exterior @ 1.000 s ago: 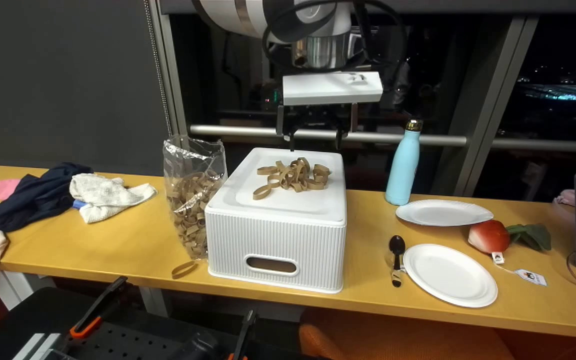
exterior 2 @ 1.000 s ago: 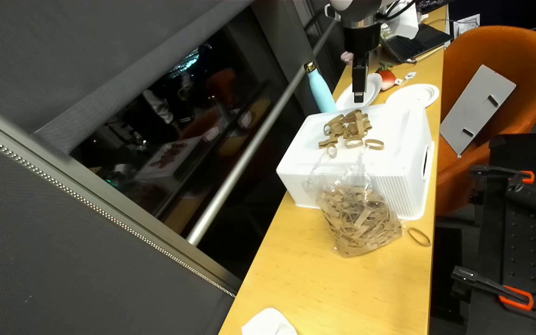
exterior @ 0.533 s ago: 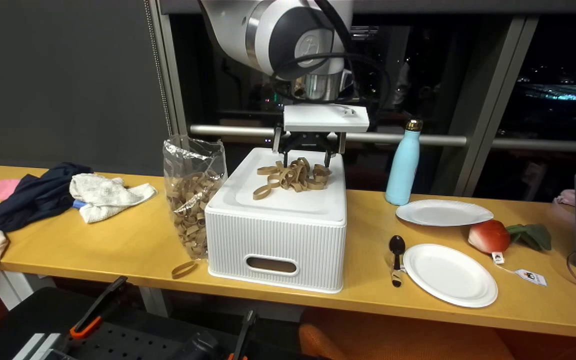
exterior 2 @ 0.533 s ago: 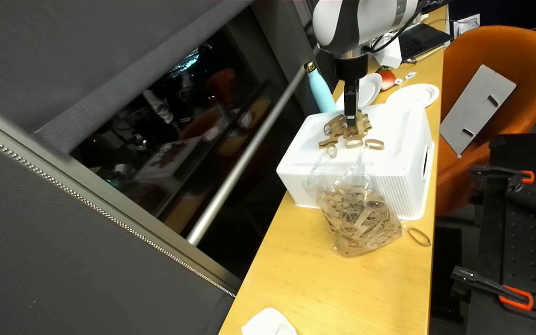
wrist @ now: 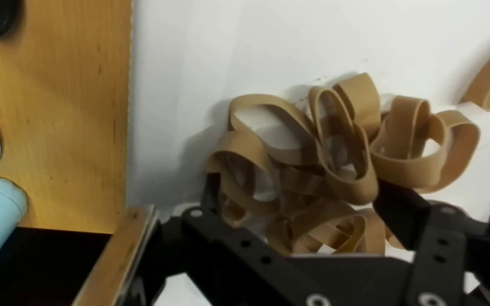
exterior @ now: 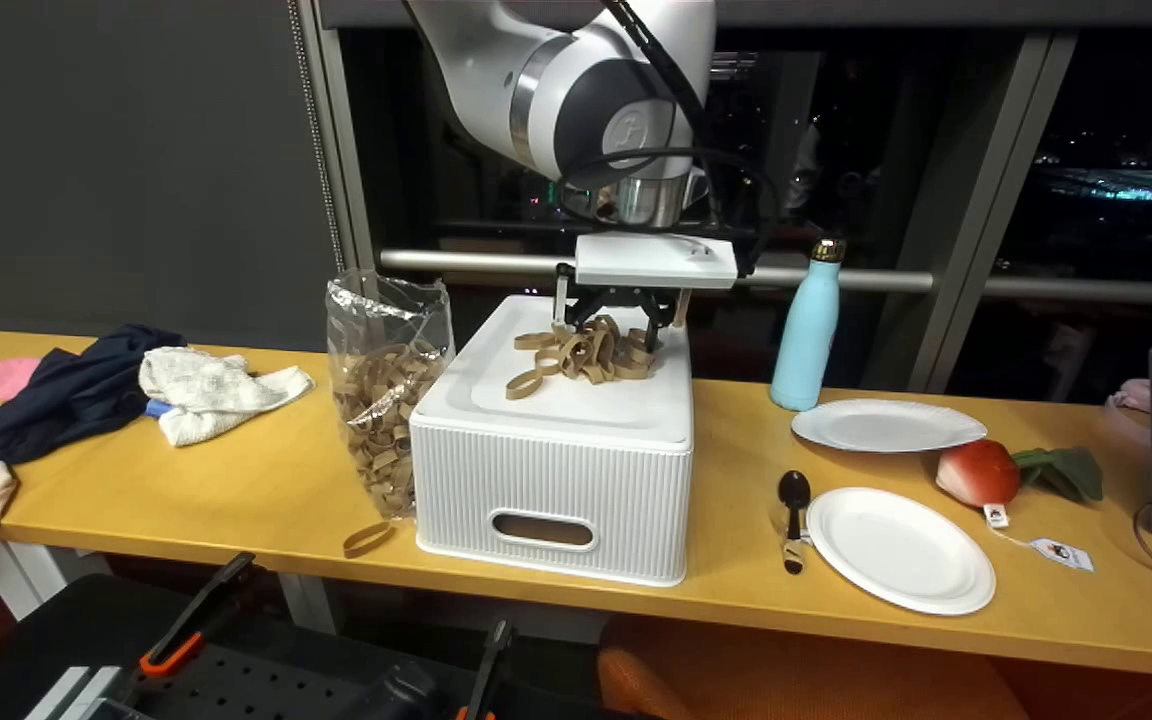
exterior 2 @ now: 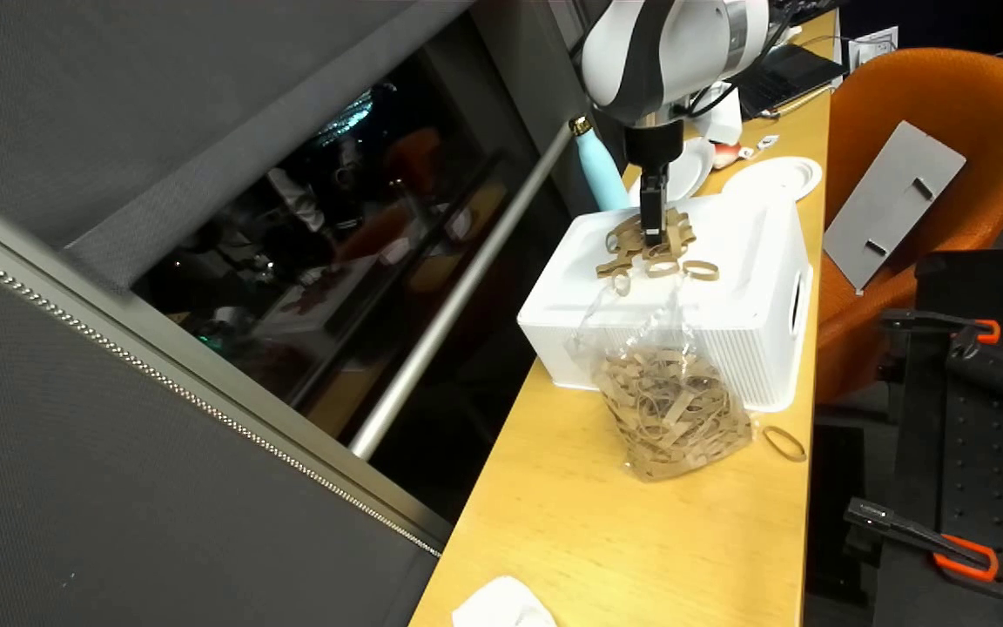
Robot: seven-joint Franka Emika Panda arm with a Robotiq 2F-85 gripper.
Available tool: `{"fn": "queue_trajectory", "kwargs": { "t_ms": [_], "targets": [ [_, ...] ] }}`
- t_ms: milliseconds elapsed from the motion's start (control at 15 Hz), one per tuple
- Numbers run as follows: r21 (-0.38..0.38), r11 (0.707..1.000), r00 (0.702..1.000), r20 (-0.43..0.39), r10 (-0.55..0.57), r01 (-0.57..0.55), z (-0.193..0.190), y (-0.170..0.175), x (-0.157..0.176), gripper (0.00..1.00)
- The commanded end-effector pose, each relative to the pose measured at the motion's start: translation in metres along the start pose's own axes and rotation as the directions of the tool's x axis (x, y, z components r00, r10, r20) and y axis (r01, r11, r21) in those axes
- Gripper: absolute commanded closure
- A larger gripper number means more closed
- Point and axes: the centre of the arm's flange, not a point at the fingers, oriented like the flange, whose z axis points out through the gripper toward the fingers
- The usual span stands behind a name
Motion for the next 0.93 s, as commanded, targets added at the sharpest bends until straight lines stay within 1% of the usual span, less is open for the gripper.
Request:
{"fn": "queue_trajectory", "kwargs": {
  "t_ms": [0, 67, 200, 467, 533, 600, 867],
  "targets": [
    [0.028, 1.000, 1.000, -0.013, 0.000, 0.000, 0.001, 0.006, 0.007, 0.42],
    [0.029, 1.000, 1.000, -0.014, 0.000, 0.000, 0.001, 0.006, 0.008, 0.51],
    [0.031, 1.000, 1.000, -0.015, -0.002, 0.002, 0.002, 0.004, 0.009, 0.65],
    [0.034, 0.999, 1.000, -0.018, -0.001, 0.002, -0.001, 0.001, 0.011, 0.95],
    [0.034, 0.999, 1.000, -0.020, 0.000, 0.000, -0.004, -0.001, 0.012, 0.99],
    [0.032, 0.999, 1.000, -0.022, 0.001, 0.000, -0.008, -0.002, 0.014, 1.00],
    [0.035, 0.999, 0.999, -0.027, 0.028, -0.027, -0.036, -0.006, 0.021, 0.99]
  ]
}}
